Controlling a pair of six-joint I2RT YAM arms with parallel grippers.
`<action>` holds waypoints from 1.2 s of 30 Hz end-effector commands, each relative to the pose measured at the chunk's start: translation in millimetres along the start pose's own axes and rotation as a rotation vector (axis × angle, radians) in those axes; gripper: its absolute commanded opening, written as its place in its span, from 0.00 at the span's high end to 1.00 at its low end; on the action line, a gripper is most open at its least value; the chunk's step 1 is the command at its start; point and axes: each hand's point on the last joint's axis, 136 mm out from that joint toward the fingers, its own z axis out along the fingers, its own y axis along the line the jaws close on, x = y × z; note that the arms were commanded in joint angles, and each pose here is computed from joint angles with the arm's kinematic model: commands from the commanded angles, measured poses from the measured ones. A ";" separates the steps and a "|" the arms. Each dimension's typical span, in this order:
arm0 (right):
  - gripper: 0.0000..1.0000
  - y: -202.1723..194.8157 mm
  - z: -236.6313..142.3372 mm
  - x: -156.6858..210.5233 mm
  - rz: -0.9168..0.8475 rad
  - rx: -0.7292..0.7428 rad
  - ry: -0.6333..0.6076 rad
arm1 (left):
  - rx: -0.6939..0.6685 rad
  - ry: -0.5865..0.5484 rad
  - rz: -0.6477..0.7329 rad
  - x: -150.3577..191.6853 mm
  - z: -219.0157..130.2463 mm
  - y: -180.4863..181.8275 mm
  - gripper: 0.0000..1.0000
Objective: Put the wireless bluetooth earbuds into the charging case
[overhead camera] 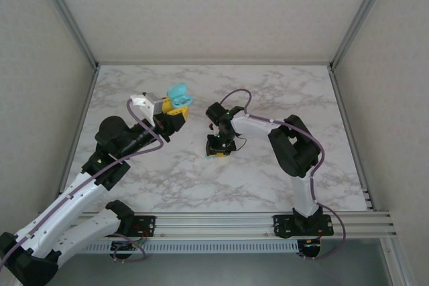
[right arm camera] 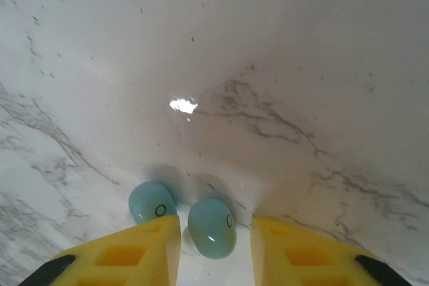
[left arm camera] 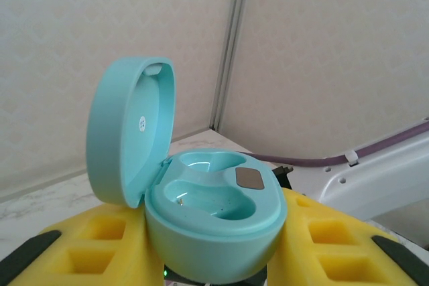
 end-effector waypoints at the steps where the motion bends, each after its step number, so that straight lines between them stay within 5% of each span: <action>1: 0.68 -8.6 -3.7 5.9 -0.007 0.063 0.008 | -0.011 -0.023 0.018 -10.6 -2.8 1.0 0.72; 30: 0.71 -68.0 -37.3 29.0 0.034 0.205 -0.063 | 0.001 -0.007 0.002 -6.1 4.1 1.4 0.71; 36: 0.70 -40.9 -43.1 15.7 0.051 0.061 -0.124 | 0.003 -0.010 -0.001 -7.1 5.1 1.1 0.71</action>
